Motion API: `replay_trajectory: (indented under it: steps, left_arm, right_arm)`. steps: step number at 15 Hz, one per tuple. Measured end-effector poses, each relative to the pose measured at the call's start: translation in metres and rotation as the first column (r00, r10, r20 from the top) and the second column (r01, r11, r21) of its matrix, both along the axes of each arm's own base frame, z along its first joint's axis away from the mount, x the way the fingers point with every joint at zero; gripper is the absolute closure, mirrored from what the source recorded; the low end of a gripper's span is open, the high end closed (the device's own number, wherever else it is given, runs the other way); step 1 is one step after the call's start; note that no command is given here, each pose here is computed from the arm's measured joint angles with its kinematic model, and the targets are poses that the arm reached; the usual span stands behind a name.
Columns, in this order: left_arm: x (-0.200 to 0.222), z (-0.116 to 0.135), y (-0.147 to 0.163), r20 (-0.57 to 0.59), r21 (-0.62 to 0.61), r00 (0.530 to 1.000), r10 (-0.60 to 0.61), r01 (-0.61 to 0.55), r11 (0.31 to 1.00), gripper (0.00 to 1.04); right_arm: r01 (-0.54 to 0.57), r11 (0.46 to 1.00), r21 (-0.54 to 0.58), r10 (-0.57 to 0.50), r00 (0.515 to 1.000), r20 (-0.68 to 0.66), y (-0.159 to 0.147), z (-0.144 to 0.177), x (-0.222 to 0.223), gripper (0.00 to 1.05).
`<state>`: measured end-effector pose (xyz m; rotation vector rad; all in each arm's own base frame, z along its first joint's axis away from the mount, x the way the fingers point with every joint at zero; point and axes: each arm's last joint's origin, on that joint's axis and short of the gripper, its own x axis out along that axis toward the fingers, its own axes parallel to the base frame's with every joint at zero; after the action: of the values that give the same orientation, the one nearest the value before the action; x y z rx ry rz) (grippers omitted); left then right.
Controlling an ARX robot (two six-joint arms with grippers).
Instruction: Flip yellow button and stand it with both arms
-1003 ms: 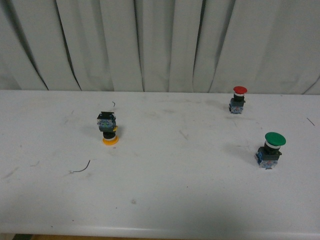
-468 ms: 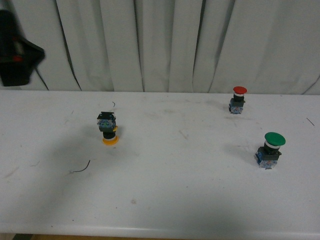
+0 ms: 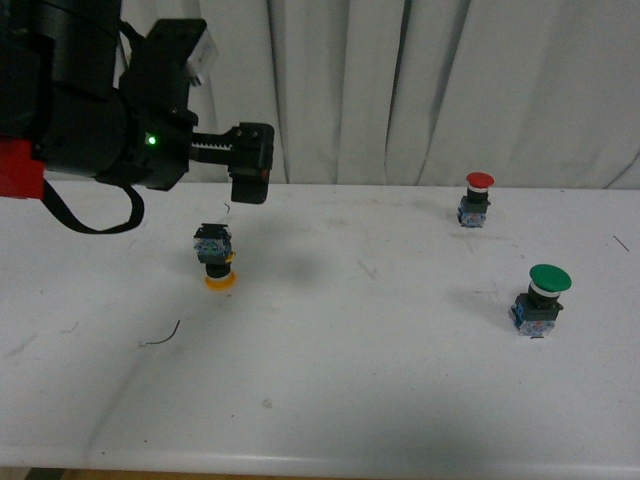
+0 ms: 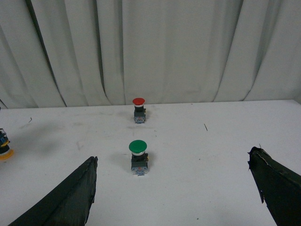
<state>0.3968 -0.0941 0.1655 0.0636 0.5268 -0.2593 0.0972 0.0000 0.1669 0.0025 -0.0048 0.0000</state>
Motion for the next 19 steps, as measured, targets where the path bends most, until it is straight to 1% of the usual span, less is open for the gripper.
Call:
replay_trajectory:
  steps: [3,7,11,14,17,19]
  left_arm:
    - [0.018,-0.022,0.000,-0.084,0.048,0.996,0.000,0.004,0.999,0.07]
    - [0.037,-0.029,0.006,-0.145,0.069,0.989,0.022,-0.012,0.998,0.07]
    - [0.049,-0.044,0.013,-0.223,0.055,0.972,0.072,-0.061,0.997,0.07]
    - [0.056,-0.046,0.014,-0.225,0.052,0.971,0.081,-0.071,0.996,0.07]
    - [0.057,-0.062,0.015,-0.256,0.074,0.962,0.099,-0.082,0.994,0.07]
    - [0.057,-0.066,0.017,-0.260,0.076,0.960,0.102,-0.085,0.993,0.07]
  right_arm:
    - [0.000,1.000,0.000,0.000,1.000,0.000,0.000,0.000,0.000,0.06]
    - [0.000,1.000,0.000,0.000,1.000,0.000,0.000,0.000,0.000,0.06]
    - [0.000,1.000,0.000,0.000,1.000,0.000,0.000,0.000,0.000,0.06]
    - [0.000,1.000,0.000,0.000,1.000,0.000,0.000,0.000,0.000,0.06]
    - [0.000,1.000,0.000,0.000,1.000,0.000,0.000,0.000,0.000,0.06]
    - [0.000,1.000,0.000,0.000,1.000,0.000,0.000,0.000,0.000,0.06]
